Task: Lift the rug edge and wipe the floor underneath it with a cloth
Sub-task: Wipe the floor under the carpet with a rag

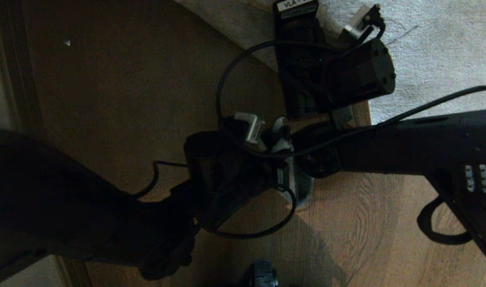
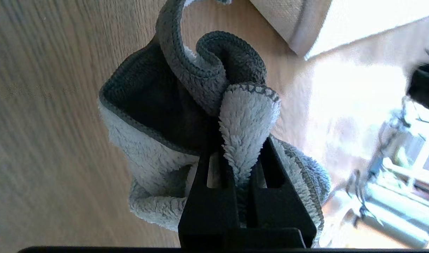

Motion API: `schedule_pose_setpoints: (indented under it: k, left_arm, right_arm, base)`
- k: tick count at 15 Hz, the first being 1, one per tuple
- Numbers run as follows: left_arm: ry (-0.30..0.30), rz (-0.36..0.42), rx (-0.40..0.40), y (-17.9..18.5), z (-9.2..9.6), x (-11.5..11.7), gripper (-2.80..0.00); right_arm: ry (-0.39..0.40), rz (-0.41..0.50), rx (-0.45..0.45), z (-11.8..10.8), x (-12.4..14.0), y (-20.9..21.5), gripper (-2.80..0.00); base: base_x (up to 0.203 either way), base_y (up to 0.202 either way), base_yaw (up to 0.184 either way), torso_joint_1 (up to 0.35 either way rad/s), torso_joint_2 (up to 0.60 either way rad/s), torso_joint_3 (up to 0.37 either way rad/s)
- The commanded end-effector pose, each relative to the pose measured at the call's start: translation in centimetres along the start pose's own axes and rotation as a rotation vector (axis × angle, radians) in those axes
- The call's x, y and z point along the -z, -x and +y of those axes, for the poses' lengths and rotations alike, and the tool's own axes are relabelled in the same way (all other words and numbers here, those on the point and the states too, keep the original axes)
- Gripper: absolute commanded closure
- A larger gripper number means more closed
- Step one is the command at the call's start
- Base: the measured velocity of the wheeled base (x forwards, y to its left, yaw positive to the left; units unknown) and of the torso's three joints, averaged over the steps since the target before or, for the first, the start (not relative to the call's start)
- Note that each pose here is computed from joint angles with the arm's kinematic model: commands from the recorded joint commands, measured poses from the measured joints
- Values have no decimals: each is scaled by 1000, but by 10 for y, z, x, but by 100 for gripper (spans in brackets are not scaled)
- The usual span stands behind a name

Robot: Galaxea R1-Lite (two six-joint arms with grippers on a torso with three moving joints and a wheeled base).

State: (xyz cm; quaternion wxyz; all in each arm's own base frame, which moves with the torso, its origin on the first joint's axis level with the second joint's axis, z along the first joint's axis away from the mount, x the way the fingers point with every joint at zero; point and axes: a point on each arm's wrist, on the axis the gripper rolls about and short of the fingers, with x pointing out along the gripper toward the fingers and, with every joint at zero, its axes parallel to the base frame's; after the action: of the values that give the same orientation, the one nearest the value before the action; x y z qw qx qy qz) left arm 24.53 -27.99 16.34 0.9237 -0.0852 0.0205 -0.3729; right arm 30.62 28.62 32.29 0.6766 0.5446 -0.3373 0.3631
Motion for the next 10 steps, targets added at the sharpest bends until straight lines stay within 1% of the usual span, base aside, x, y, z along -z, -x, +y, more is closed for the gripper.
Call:
schedule_pose_setpoints:
  k: [1, 4, 7, 10]
  left_arm:
    - [2, -7, -26, -16, 3, 9, 0]
    - [1, -38, -84, -25, 19, 5, 0]
    - [4, -108, -147, -35, 37, 0, 0]
    - [-1, -140, -179, -40, 49, -5, 0]
  right_arm:
    - [-15, -31, -28, 2, -2, 1, 0]
    - [-13, -31, -27, 2, -2, 1, 0]
    - [-12, -32, -28, 2, -2, 1, 0]
    - [-14, -33, -29, 3, -2, 1, 0]
  base:
    - [0, 0, 0, 0, 0, 0]
    - [0, 0, 0, 0, 0, 0]
    - [0, 0, 0, 0, 0, 0]
    - [0, 0, 0, 0, 0, 0]
